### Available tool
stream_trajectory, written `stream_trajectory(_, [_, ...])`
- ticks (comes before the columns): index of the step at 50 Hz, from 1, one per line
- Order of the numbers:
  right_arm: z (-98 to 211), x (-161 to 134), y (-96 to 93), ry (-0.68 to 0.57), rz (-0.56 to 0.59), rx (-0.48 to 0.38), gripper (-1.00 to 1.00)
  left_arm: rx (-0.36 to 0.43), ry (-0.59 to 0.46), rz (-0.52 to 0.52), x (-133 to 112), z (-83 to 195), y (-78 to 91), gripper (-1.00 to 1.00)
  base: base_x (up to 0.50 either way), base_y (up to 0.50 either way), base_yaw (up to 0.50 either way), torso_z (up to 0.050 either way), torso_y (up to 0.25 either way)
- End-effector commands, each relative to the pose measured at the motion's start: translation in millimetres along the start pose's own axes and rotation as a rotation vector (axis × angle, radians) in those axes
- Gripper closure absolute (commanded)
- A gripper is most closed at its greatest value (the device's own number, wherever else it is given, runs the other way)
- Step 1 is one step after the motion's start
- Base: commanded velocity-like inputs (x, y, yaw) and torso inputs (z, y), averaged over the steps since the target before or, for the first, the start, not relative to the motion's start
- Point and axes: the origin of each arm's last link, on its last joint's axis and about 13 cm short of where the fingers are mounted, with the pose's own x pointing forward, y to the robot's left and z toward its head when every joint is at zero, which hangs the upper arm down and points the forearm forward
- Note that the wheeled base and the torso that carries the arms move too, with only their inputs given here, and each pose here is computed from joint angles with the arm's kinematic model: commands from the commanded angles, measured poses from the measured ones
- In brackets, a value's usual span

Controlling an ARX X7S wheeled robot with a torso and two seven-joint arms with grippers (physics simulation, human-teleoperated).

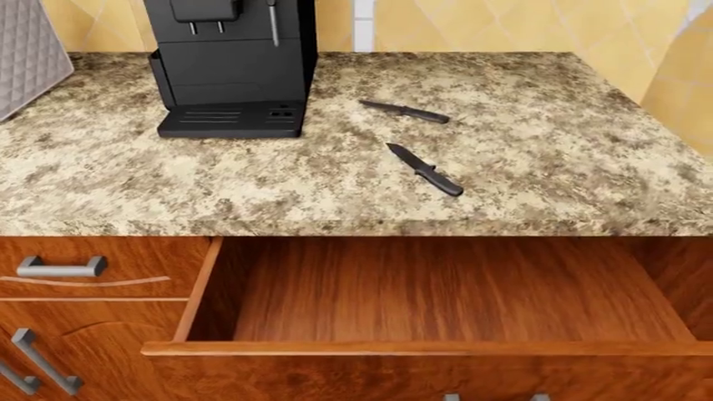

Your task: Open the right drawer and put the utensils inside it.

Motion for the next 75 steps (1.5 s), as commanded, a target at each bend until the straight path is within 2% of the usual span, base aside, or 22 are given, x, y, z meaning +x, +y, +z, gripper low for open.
stream_trajectory(1, [9.5,3.1,-2.9,0.011,-0.014,-0.033,-1.0,-0.001,-0.004,0.007,-0.6,1.4,2.0,-1.0,0.05,-0.14,0.0,0.0,0.0])
stream_trajectory(24, [6.3,0.4,-0.5,0.018,0.014,-0.063,-1.0,-0.003,-0.008,0.016,-1.4,2.4,4.1,-1.0,0.08,-0.14,0.0,0.0,0.0])
stream_trajectory(41, [6.7,0.4,0.8,0.019,0.025,-0.082,-1.0,0.002,-0.028,0.051,-4.1,8.5,14.6,-1.0,0.19,-0.14,0.0,0.0,0.001])
stream_trajectory(75, [4.5,-1.7,1.0,0.023,0.026,-0.096,-1.0,0.0,-0.025,0.049,-3.6,7.3,12.9,-1.0,0.2,-0.13,0.0,0.0,0.0])
